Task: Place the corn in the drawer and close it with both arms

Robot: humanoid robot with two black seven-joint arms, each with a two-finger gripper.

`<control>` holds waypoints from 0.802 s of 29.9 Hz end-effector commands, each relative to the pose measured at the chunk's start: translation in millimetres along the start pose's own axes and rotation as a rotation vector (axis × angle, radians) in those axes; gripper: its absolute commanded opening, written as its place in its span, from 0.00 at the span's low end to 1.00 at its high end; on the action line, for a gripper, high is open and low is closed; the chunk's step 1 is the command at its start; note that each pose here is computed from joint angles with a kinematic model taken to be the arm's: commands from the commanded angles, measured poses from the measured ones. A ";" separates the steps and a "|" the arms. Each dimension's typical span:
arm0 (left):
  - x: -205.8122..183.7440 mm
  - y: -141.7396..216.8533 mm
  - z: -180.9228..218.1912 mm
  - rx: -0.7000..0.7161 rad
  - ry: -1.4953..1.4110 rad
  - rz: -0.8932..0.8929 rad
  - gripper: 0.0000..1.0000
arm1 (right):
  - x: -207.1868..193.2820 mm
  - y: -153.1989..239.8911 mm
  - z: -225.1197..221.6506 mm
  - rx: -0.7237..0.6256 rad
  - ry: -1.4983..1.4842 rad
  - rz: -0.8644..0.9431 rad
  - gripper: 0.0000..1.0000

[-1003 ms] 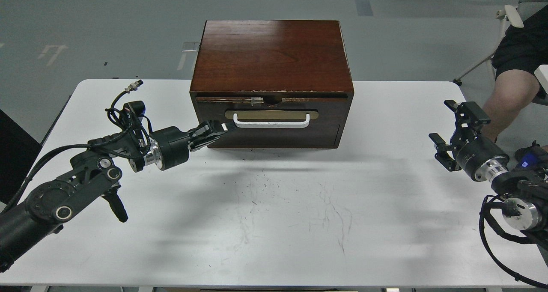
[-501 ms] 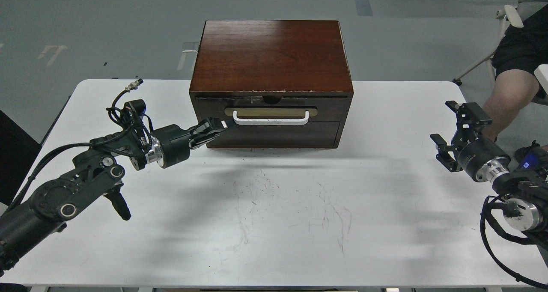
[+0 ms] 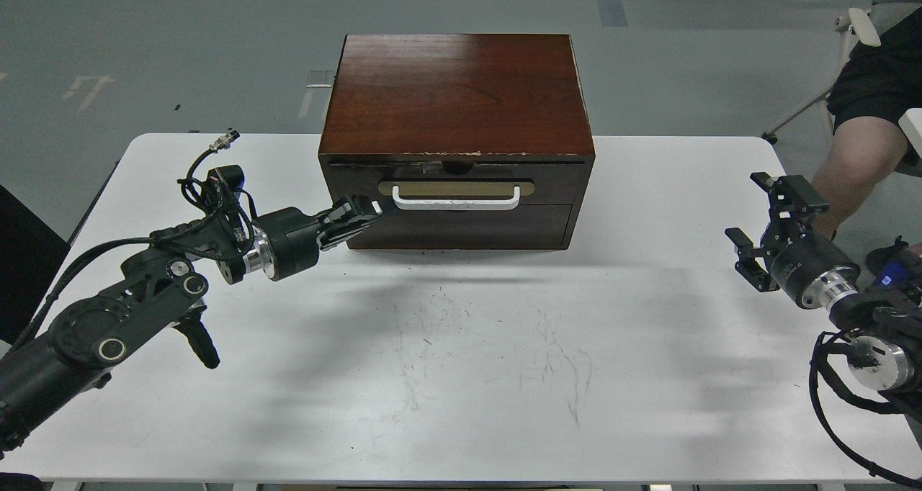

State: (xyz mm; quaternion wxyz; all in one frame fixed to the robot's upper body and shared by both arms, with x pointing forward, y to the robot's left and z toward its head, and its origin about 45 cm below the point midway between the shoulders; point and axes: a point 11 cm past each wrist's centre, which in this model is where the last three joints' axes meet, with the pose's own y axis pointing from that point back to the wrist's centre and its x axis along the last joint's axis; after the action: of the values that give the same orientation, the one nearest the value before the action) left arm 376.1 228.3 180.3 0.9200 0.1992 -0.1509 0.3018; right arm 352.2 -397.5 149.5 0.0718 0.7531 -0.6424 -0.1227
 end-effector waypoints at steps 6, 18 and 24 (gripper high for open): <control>11.2 34.2 7.4 -0.033 0.090 -0.044 0.68 | 2.4 0.7 -2.4 0.004 0.003 0.003 1.00; 66.0 96.2 33.7 -0.349 0.504 0.221 1.00 | 14.1 -0.7 -1.8 0.007 0.014 0.042 1.00; 84.0 125.6 13.6 -0.425 0.733 0.394 1.00 | 3.2 -5.8 1.9 0.009 -0.005 0.023 1.00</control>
State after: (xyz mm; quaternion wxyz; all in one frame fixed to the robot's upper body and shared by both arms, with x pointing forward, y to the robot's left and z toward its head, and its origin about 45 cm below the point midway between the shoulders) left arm 363.3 339.7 264.6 0.8807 -0.1175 0.0625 0.4546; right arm 356.1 -408.1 148.7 0.0735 0.7418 -0.6565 -0.1156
